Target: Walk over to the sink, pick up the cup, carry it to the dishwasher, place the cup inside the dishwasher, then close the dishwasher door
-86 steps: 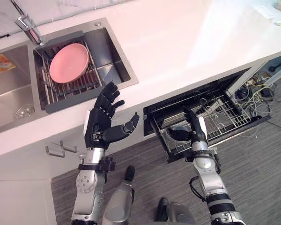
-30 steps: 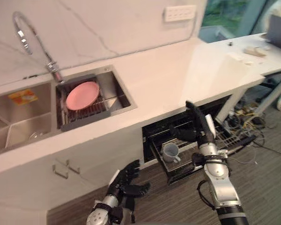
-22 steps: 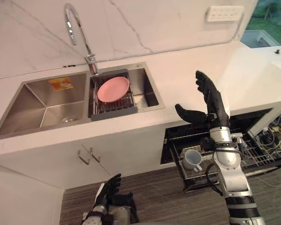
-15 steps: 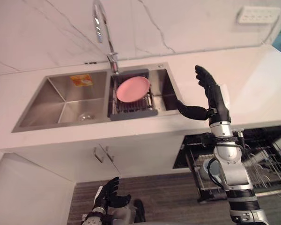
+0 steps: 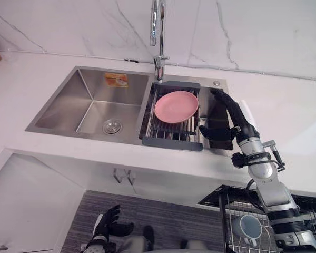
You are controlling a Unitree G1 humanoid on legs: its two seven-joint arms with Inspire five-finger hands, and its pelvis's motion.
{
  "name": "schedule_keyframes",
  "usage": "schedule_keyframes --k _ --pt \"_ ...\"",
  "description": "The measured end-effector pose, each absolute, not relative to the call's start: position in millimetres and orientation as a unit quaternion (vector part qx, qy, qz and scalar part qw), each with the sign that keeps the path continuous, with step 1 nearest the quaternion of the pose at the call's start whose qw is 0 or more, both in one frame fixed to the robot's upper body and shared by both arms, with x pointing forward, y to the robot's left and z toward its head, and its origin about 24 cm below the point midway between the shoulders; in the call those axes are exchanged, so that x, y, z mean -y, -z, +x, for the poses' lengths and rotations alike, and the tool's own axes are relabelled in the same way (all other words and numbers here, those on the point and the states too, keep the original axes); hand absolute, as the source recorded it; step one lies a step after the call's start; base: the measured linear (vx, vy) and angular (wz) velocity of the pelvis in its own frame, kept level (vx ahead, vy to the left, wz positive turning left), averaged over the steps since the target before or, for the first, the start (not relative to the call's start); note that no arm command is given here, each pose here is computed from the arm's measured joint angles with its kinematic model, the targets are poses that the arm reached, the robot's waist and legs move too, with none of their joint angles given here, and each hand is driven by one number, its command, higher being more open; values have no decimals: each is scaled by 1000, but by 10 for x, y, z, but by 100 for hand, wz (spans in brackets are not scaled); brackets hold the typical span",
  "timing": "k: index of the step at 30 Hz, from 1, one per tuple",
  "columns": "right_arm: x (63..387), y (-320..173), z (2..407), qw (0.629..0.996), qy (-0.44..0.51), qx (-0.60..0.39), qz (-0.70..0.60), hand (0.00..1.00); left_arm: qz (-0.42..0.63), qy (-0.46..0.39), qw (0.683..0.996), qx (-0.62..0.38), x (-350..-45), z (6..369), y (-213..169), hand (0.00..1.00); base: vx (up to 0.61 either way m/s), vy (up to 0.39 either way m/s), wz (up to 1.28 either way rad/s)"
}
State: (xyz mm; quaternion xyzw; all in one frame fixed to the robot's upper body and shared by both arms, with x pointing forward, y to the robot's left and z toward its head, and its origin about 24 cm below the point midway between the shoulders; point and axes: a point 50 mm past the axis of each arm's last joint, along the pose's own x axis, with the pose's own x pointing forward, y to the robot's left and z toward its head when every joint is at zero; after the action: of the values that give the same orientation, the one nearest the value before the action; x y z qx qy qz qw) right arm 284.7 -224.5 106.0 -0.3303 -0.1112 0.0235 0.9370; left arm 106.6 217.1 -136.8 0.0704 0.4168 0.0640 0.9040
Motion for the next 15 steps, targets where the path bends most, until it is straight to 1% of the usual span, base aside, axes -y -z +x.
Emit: schedule_keyframes --k 7,15 --pt "2252 -995 2849 930 -43 93 -353 90 75 -58 900 -426 -2153 1029 1397 90 54 -43 8" --pt "2238 -859 2852 926 -56 67 -367 90 85 -51 883 -459 -2151 861 1479 90 -79 -26 14"
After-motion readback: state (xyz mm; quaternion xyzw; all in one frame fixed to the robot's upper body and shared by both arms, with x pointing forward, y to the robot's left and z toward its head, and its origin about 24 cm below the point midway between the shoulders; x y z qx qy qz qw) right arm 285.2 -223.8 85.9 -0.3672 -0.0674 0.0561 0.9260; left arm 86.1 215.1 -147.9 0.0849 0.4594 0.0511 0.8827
